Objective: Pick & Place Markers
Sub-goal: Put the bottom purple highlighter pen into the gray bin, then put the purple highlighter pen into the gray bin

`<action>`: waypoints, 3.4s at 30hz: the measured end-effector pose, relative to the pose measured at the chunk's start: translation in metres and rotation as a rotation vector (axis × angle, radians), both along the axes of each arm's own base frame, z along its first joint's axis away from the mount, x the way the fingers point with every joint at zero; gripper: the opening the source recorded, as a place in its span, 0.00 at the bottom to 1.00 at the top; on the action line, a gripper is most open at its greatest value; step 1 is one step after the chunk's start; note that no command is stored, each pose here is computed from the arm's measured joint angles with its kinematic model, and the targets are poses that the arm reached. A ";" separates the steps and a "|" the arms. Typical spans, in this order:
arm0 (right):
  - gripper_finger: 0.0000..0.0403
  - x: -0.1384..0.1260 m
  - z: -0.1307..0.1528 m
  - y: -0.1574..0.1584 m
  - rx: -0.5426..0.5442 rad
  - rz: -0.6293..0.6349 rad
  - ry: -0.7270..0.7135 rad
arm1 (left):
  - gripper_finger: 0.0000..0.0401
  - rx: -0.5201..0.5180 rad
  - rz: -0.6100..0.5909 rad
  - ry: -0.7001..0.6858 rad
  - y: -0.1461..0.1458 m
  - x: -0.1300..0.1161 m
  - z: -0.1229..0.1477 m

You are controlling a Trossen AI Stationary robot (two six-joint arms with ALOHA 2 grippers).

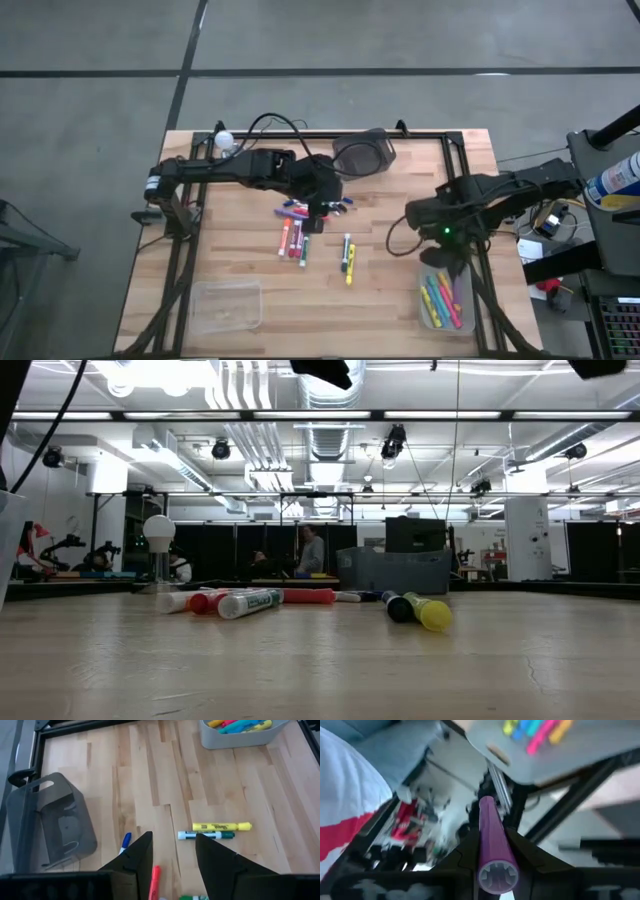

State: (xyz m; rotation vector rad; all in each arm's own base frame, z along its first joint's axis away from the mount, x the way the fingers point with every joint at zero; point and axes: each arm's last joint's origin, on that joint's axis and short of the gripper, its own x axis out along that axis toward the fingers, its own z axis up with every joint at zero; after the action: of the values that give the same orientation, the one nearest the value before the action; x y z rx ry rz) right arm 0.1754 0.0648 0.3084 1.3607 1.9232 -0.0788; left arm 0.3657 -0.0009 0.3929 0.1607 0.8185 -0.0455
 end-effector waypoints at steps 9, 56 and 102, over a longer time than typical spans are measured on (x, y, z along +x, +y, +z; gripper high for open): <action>0.15 -0.013 -0.063 0.000 0.079 0.045 0.136 | 0.35 -0.001 0.000 -0.005 0.000 -0.002 0.002; 0.44 0.028 -0.052 -0.015 -0.137 -0.148 -0.238 | 0.35 -0.052 0.093 0.228 0.002 -0.009 -0.041; 0.44 0.050 0.005 -0.037 -0.536 -0.255 -0.605 | 0.35 0.072 -0.007 0.576 0.057 -0.055 -0.227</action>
State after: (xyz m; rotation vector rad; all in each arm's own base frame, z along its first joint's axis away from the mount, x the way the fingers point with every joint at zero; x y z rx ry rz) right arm 0.2254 0.0280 0.3138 1.0882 1.1143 -0.2556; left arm 0.3106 0.0564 0.1659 0.2229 1.3956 -0.0705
